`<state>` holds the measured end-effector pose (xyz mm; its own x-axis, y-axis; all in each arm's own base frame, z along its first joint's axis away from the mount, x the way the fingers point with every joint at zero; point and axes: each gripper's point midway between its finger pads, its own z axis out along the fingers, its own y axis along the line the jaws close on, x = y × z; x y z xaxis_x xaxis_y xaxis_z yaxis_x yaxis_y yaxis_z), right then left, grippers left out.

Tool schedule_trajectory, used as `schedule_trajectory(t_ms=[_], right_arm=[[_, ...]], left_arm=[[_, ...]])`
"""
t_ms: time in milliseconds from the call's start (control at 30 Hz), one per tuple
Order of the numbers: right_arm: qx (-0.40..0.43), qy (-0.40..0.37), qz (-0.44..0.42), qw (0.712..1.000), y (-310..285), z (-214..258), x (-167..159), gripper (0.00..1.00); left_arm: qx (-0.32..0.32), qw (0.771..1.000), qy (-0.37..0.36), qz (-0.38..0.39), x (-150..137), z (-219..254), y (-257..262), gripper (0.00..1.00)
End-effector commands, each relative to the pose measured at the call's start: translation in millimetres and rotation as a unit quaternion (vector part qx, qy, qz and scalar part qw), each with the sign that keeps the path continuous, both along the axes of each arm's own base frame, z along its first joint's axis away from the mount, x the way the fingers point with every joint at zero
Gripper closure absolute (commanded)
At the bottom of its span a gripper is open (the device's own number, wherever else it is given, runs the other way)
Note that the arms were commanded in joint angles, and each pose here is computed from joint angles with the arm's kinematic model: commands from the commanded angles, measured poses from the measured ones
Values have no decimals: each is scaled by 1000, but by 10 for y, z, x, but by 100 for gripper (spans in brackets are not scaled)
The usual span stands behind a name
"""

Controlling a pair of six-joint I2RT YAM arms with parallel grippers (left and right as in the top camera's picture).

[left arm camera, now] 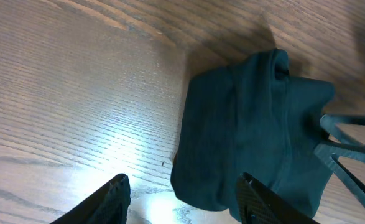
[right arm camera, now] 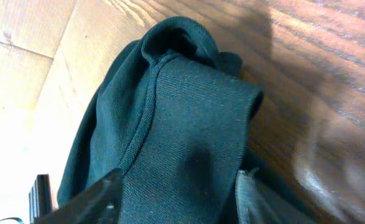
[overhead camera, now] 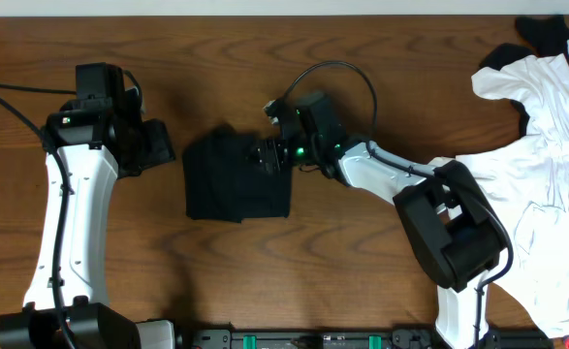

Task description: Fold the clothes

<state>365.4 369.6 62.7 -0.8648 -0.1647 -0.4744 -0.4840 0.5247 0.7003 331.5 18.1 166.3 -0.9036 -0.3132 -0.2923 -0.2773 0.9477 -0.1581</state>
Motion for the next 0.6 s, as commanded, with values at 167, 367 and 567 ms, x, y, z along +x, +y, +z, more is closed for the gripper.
schedule_trajectory(t_ms=[167, 367, 567], right_arm=[[-11, 7, 7, 1000, 101, -82, -116, 50], [-18, 12, 4, 1000, 82, -109, -121, 59], [-47, 44, -1, 998, -9, -245, -210, 63]], left_arm=[[-1, 1000, 7, 3, -16, -29, 14, 43], [-1, 1000, 7, 3, -17, -29, 14, 43], [-1, 1000, 7, 3, -17, -29, 13, 43]])
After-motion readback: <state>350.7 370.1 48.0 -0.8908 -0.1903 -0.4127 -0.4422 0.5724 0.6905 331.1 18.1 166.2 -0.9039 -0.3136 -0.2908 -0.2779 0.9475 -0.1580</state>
